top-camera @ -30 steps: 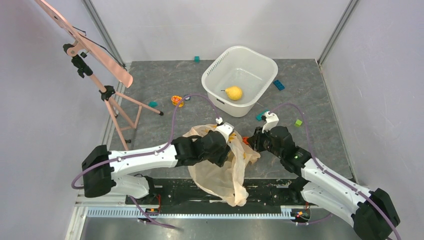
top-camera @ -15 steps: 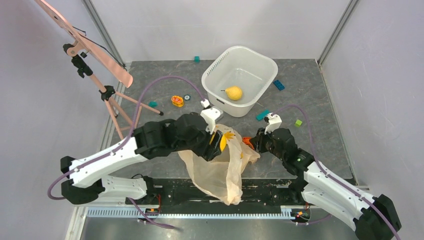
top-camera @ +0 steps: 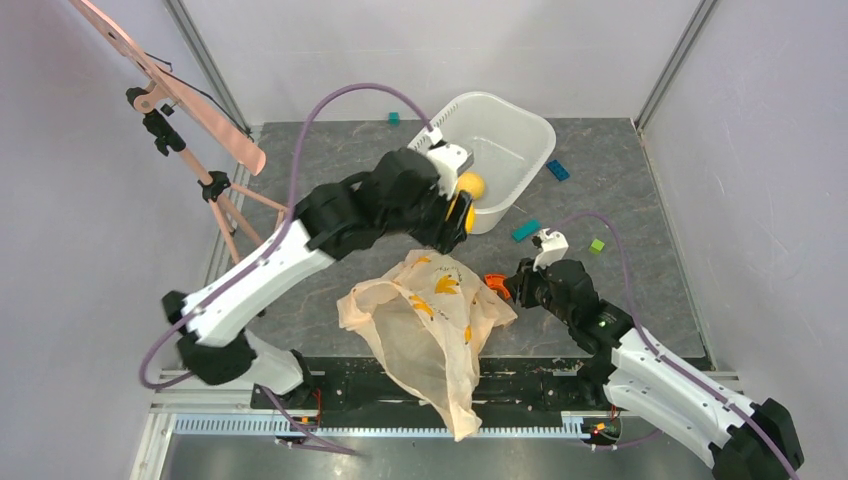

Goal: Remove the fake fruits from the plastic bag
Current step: Take out the fake fruit from the plastic bag, then place the fake fruit in the bin.

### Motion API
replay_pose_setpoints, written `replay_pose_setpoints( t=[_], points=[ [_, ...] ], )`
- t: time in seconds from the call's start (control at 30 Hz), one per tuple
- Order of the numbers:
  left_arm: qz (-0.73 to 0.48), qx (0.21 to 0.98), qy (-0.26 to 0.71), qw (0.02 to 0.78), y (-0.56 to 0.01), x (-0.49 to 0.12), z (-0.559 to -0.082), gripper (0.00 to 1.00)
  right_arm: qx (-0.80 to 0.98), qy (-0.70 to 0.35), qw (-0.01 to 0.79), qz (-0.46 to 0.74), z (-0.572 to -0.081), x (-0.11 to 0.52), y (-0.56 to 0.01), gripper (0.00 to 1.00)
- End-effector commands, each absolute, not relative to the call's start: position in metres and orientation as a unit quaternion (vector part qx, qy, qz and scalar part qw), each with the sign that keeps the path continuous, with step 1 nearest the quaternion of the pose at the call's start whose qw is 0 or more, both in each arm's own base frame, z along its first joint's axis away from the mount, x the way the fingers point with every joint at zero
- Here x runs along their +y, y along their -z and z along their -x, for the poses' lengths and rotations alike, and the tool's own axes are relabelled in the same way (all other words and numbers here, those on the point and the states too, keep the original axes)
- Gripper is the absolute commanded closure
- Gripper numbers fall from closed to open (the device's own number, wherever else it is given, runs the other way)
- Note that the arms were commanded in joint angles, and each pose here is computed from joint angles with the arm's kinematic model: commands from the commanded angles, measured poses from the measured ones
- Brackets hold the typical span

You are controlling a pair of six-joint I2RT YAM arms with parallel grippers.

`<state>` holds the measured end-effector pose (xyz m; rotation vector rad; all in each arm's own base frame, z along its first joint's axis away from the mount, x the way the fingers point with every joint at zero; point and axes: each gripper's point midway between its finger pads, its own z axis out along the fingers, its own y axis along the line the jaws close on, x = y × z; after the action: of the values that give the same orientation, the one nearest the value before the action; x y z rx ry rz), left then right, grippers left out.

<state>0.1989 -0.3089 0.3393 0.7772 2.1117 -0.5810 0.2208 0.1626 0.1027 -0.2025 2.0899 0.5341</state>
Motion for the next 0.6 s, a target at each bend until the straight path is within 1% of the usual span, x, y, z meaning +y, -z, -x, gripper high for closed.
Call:
replay_pose_setpoints(
  t=[0.0, 0.1, 0.33, 0.47, 0.57],
  points=[
    [-0.302, 0.832, 0.218, 0.412, -0.327, -0.330, -0.265, 0.39, 0.850, -0.200, 0.481, 0.077, -0.222, 0.153, -0.106, 0.71],
    [-0.282, 0.842, 0.199, 0.415, -0.314, -0.338, -0.310, 0.39, 0.849, -0.199, 0.484, 0.072, -0.221, 0.150, -0.108, 0.70],
    [-0.231, 0.869, 0.153, 0.410, -0.259, -0.347, -0.406, 0.39, 0.848, -0.207, 0.483, 0.065, -0.217, 0.150, -0.108, 0.70],
    [-0.217, 0.875, 0.156, 0.404, -0.231, -0.352, -0.444, 0.39, 0.849, -0.210, 0.481, 0.064, -0.216, 0.150, -0.107, 0.70],
    [-0.213, 0.880, 0.154, 0.396, -0.210, -0.355, -0.463, 0.38, 0.848, -0.213, 0.482, 0.062, -0.215, 0.150, -0.108, 0.70]
  ],
)
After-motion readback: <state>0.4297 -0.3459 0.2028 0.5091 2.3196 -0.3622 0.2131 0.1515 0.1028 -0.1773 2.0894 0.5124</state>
